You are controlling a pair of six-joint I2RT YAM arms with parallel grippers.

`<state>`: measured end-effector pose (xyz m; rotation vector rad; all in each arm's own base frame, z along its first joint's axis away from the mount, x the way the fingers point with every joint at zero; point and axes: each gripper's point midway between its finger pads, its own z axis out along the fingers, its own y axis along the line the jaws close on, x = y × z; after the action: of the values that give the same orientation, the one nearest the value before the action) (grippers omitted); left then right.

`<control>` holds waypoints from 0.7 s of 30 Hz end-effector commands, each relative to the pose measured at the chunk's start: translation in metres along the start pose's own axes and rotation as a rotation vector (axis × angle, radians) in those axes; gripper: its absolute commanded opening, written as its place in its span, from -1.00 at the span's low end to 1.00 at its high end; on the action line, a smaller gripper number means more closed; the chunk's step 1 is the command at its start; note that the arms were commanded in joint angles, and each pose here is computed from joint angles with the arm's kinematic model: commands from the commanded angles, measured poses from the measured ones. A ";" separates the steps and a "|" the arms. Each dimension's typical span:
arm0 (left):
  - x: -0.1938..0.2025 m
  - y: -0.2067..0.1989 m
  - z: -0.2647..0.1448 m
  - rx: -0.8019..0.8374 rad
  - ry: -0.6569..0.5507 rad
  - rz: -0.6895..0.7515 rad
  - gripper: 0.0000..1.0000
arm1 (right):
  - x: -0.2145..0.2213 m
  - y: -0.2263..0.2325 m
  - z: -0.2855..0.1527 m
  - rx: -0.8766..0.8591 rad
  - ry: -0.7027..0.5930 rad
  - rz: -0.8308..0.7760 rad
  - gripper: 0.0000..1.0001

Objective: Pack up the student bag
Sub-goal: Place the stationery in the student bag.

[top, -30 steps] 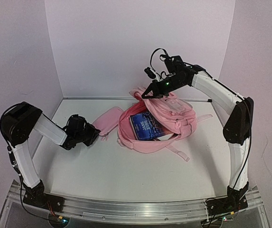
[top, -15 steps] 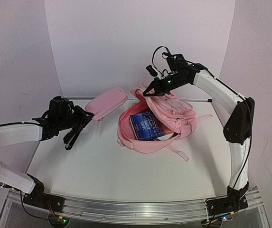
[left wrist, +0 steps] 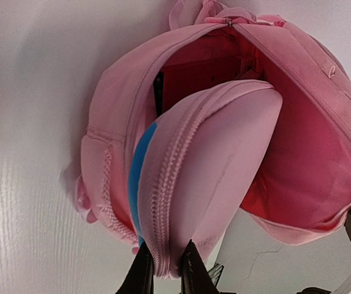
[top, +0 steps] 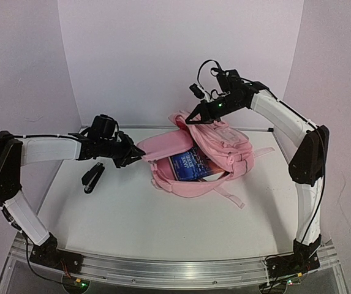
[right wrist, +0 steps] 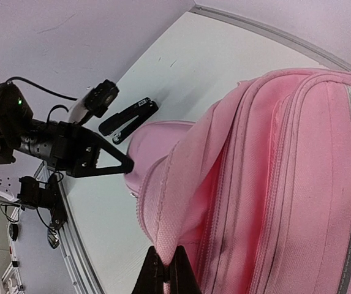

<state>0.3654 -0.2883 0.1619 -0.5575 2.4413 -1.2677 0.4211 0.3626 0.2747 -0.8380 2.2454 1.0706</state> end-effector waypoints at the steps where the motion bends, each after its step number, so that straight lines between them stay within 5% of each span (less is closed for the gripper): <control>1: -0.021 -0.064 0.022 0.178 -0.034 0.041 -1.00 | -0.018 0.050 -0.035 -0.126 -0.085 -0.119 -1.00; 15: -0.047 -0.138 0.141 0.336 -0.016 0.105 -0.97 | -0.010 0.062 -0.036 -0.187 -0.068 -0.150 -1.00; 21: -0.033 -0.154 0.157 0.386 0.041 0.179 -0.71 | -0.003 0.060 -0.034 -0.181 -0.055 -0.146 -1.00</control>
<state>0.4959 -0.4334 0.1349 -0.4438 2.3340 -1.4667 0.4028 0.3622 0.2684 -0.9206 2.2206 1.1443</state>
